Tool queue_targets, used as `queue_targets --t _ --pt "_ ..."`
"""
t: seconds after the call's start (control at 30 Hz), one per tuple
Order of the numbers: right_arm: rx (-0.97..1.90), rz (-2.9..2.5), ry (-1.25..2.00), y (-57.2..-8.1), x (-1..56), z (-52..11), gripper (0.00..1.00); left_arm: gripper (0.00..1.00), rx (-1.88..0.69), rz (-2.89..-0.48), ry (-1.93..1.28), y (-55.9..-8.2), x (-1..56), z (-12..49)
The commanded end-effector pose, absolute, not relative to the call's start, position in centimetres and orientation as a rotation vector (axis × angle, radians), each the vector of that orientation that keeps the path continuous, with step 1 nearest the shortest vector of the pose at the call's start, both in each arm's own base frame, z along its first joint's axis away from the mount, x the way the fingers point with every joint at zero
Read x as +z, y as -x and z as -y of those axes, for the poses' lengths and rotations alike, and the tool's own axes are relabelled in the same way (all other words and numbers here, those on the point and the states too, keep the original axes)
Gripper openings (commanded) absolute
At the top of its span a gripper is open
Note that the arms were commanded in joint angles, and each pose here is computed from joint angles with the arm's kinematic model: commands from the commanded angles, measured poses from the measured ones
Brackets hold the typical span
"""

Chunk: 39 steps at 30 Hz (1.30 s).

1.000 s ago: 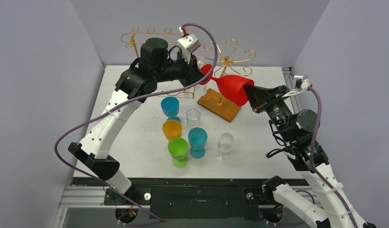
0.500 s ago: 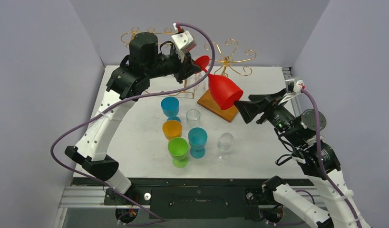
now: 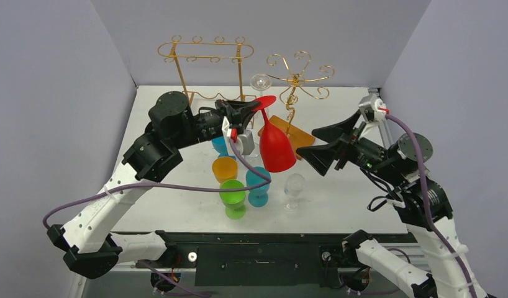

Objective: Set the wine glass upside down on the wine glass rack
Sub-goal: Turn the wine glass upside down at the wine rack.

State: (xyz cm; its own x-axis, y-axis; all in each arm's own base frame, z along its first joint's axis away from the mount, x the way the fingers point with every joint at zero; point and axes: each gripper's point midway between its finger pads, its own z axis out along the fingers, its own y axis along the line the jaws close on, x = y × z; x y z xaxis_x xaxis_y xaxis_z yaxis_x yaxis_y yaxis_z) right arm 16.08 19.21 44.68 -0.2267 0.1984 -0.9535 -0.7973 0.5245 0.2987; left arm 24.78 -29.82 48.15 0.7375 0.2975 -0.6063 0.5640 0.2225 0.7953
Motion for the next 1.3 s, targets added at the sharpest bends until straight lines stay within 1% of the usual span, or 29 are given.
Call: queue_targets --t 0.0,0.1,0.23,0.43,0.57,0.7,1.03,1.07,1.17,1.2,1.23,1.27 --pt "1.104 -1.490 0.586 -18.1 44.9 -22.1 0.80 0.00 0.044 -0.436 -1.333 -23.0 53.0 29.4" --pt "1.163 -1.443 0.635 -17.8 45.2 -23.4 0.80 0.00 0.076 -0.367 -1.368 -22.0 52.4 29.9" --pt "1.185 -1.384 0.702 -17.0 45.1 -24.4 0.81 0.00 0.091 -0.336 -1.404 -21.3 51.8 30.4" --pt "1.167 -1.380 0.773 -16.6 43.2 -25.3 0.81 0.00 0.103 -0.282 -1.446 -20.5 51.0 31.5" --pt "1.143 -1.415 0.810 -16.9 41.5 -25.5 0.81 0.00 0.106 -0.266 -1.442 -20.2 51.5 31.9" --pt "1.125 -1.435 0.829 -17.3 40.5 -25.7 0.81 0.00 0.099 -0.245 -1.436 -19.6 52.0 32.1" --pt "1.123 -1.414 0.803 -18.3 40.6 -26.2 0.81 0.00 0.082 -0.216 -1.443 -18.4 52.0 32.6" --pt "1.120 -1.411 0.797 -18.4 40.7 -26.1 0.81 0.00 0.084 -0.219 -1.444 -18.5 51.9 32.6" --pt "1.103 -1.412 0.779 -18.7 40.8 -25.9 0.73 0.00 0.090 -0.227 -1.442 -18.6 51.7 32.5" --pt "1.089 -1.419 0.769 -18.9 40.7 -25.8 0.71 0.05 0.090 -0.228 -1.434 -18.6 51.7 32.5" --pt "1.069 -1.426 0.756 -19.2 40.6 -25.5 0.69 0.12 0.090 -0.232 -1.423 -18.7 51.8 32.4" --pt "1.046 -1.431 0.737 -19.5 40.5 -25.1 0.68 0.24 0.085 -0.240 -1.409 -18.8 51.8 32.4"
